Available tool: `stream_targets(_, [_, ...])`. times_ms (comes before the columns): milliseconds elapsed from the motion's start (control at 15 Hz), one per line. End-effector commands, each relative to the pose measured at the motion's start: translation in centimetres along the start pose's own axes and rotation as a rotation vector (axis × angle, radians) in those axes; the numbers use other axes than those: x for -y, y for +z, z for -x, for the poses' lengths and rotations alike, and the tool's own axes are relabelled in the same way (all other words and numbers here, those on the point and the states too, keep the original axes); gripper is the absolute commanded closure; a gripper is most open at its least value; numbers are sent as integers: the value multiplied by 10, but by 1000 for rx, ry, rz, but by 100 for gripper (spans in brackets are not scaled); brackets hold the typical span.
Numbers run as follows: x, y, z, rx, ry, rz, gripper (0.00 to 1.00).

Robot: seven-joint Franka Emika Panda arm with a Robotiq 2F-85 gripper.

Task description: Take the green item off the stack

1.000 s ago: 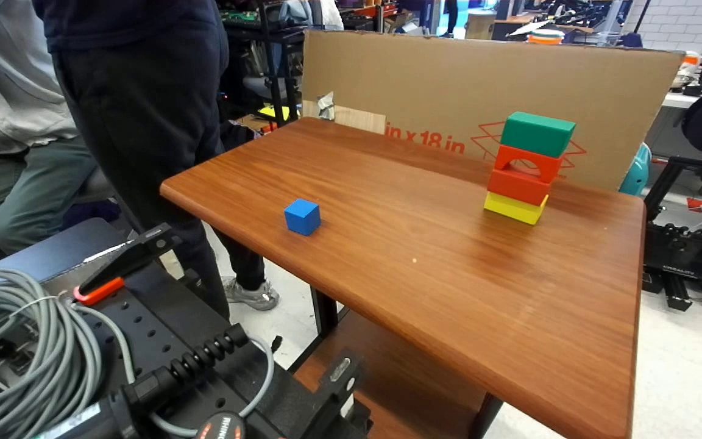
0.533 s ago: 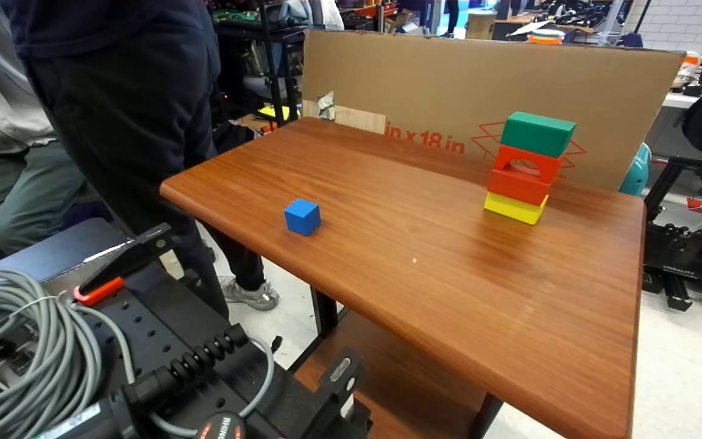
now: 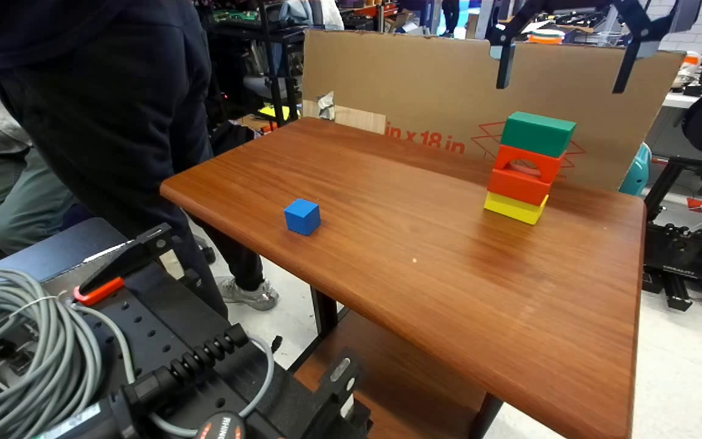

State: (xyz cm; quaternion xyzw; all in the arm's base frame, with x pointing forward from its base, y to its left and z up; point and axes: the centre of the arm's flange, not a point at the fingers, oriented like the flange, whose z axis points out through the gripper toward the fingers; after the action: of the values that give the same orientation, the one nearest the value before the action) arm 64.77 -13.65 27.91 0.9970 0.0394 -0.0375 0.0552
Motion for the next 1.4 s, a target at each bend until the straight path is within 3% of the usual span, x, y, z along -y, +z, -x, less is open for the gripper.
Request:
stream_targets(0, [-1,17,-20,-8,-16,-19,0])
stream_targets(400, [3,40,-35,18,-16,-15,0])
stream_targets(467, [3,42,-37,21,-18,-14,7])
stream_targets(533, [4,44,-39,28,-16,-12,28])
stream_targets(667, [5,47,-41,41,-5,-11,33])
stream_targets(867, [4,45,-43,51,20,-20,56])
stream_targets(1333, [10,24,-28,51,36,-38,56])
